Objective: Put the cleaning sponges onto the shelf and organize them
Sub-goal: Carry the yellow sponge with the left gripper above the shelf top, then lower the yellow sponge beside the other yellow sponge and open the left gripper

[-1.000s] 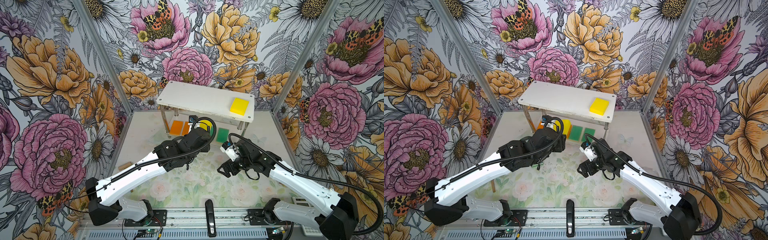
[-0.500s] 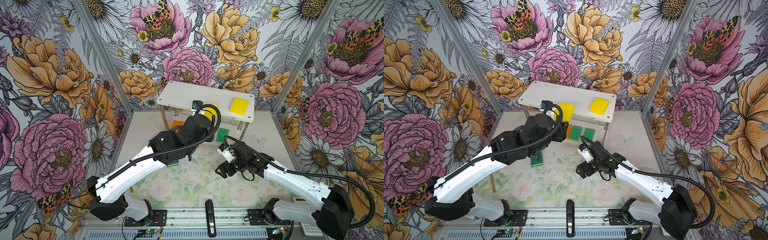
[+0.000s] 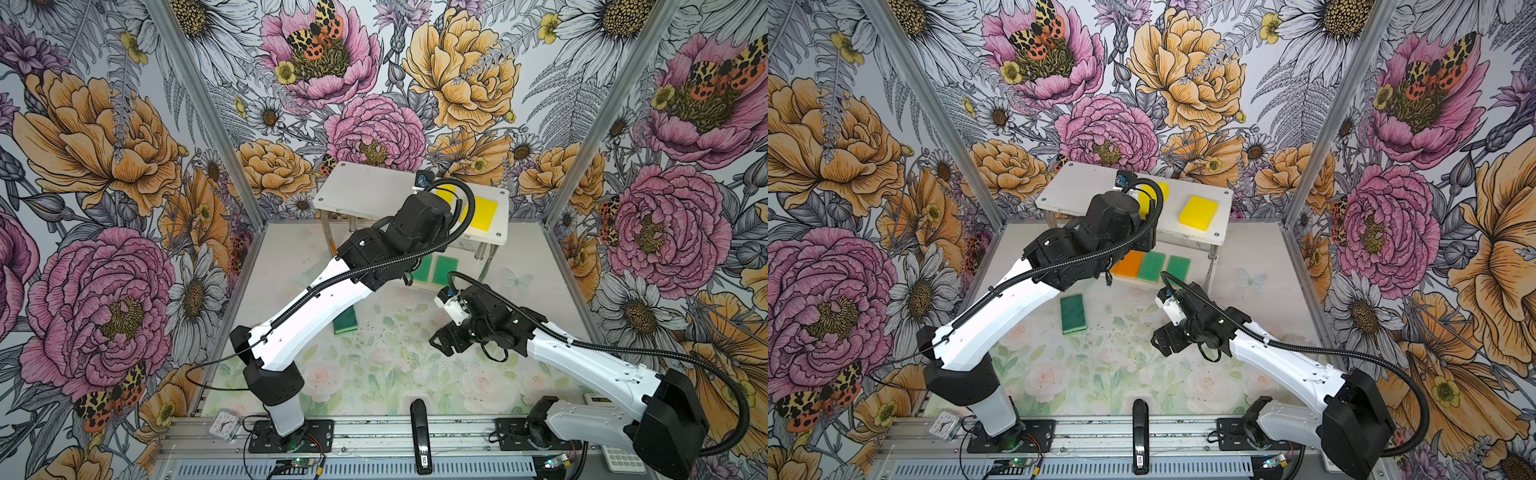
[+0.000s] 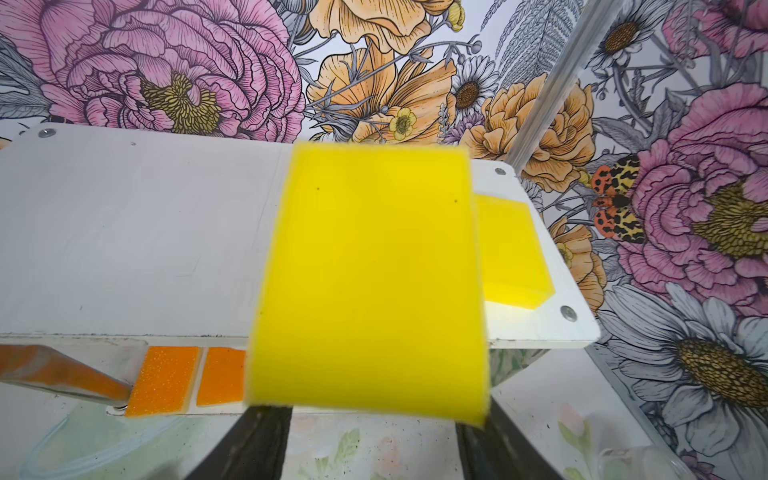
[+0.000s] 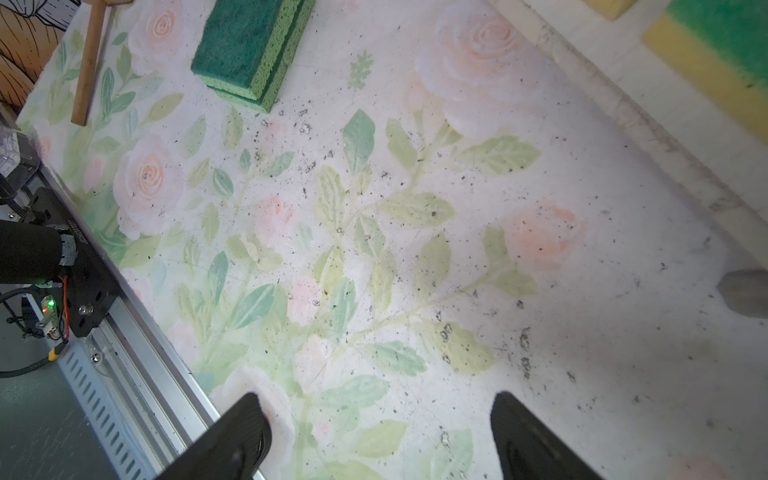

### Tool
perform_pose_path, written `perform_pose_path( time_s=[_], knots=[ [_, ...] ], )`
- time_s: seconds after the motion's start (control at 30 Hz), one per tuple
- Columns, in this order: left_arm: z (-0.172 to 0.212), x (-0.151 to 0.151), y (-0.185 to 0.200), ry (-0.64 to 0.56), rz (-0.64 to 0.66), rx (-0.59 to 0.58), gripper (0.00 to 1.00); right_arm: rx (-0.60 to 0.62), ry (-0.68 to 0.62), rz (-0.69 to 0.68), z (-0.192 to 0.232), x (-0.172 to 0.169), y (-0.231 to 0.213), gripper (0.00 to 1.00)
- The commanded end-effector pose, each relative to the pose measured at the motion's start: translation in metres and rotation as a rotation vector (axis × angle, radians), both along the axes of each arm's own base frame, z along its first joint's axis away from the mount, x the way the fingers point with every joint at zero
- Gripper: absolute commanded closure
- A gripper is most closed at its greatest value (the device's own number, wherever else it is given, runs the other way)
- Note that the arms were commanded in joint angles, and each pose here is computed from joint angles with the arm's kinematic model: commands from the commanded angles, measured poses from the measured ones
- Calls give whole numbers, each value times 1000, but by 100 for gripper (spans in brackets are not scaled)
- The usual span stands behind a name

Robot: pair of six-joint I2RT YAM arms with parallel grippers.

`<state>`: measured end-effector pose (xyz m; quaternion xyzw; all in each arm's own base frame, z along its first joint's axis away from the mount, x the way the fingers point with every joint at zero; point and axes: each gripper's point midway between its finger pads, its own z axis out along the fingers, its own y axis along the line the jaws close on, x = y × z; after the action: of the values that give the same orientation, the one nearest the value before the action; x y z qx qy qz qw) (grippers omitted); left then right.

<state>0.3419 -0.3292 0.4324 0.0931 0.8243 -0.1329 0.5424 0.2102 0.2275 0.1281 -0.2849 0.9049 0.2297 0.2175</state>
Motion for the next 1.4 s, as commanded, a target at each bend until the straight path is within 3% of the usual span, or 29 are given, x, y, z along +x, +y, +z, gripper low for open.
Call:
perform_pose_path(
  time_s=[0.0, 0.67, 1.37],
  knots=[
    [3, 14, 3, -1, -20, 18, 38, 14, -16, -3, 2, 1, 4, 11],
    [-36, 68, -21, 42, -23, 62, 37, 13, -14, 0, 1, 0, 4, 11],
    [-46, 66, -37, 50, -12, 58, 35, 6, -16, 0, -1, 1, 4, 11]
  ],
)
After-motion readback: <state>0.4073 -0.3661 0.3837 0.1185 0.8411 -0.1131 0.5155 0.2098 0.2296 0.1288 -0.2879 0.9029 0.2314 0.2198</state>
